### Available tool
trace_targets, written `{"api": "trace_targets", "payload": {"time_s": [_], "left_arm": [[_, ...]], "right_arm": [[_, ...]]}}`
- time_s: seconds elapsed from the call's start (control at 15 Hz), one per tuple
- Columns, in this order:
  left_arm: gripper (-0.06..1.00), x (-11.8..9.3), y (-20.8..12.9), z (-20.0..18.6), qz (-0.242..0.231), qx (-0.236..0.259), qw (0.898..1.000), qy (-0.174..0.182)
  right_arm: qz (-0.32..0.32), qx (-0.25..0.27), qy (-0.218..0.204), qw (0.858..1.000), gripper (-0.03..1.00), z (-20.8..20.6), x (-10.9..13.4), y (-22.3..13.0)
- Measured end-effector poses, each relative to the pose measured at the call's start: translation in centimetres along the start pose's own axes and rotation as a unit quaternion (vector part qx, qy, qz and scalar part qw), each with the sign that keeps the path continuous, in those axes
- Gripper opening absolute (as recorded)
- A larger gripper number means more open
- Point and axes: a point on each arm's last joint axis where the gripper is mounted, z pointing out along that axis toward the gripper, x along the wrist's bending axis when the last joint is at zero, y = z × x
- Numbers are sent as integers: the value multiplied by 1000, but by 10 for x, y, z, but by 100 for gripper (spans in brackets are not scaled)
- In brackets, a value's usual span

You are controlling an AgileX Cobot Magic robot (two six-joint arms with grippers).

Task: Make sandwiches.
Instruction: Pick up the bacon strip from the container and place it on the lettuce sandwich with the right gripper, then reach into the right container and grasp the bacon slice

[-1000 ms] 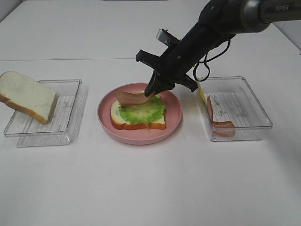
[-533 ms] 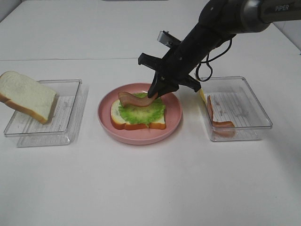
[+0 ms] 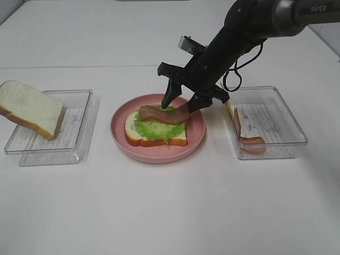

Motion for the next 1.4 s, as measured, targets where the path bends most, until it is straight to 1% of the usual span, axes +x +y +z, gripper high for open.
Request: {"api": "trace_targets", "payload": {"time_s": [0.07,0.2,0.4,0.53,0.67,0.8,0.87,0.93,1.0,1.13,1.2,1.4], "left_arm": [[91,0,0,0,0,0,1000,0],[91,0,0,0,0,0,1000,0],[91,0,0,0,0,0,1000,0],[91,0,0,0,0,0,1000,0],[91,0,0,0,0,0,1000,0],[91,0,0,0,0,0,1000,0],[91,0,0,0,0,0,1000,0],[91,0,0,0,0,0,1000,0],[91,0,0,0,0,0,1000,0],[91,0,0,0,0,0,1000,0],[91,0,0,0,0,0,1000,0],[91,0,0,0,0,0,1000,0]], "right_arm": [[-4,-2,-3,1000,63,-2,0,0],[-16,-11,-12,1000,66,-10,3,0],[-35,-29,-18,999,67,-30,10,0],[-38,-23,-17,999,67,-36,13,-3],[-46,-33,-16,998,68,-48,18,-4],[-63,-50,-20,997,75,-70,27,-7],[-67,-50,-24,996,77,-76,29,-9],[-74,-46,-36,996,82,-88,31,-14],[-69,-18,-87,994,87,-106,28,-25],[-50,28,-154,986,87,-113,17,-35],[-43,31,-176,983,87,-114,13,-35],[-37,29,-196,979,87,-115,10,-35]]}}
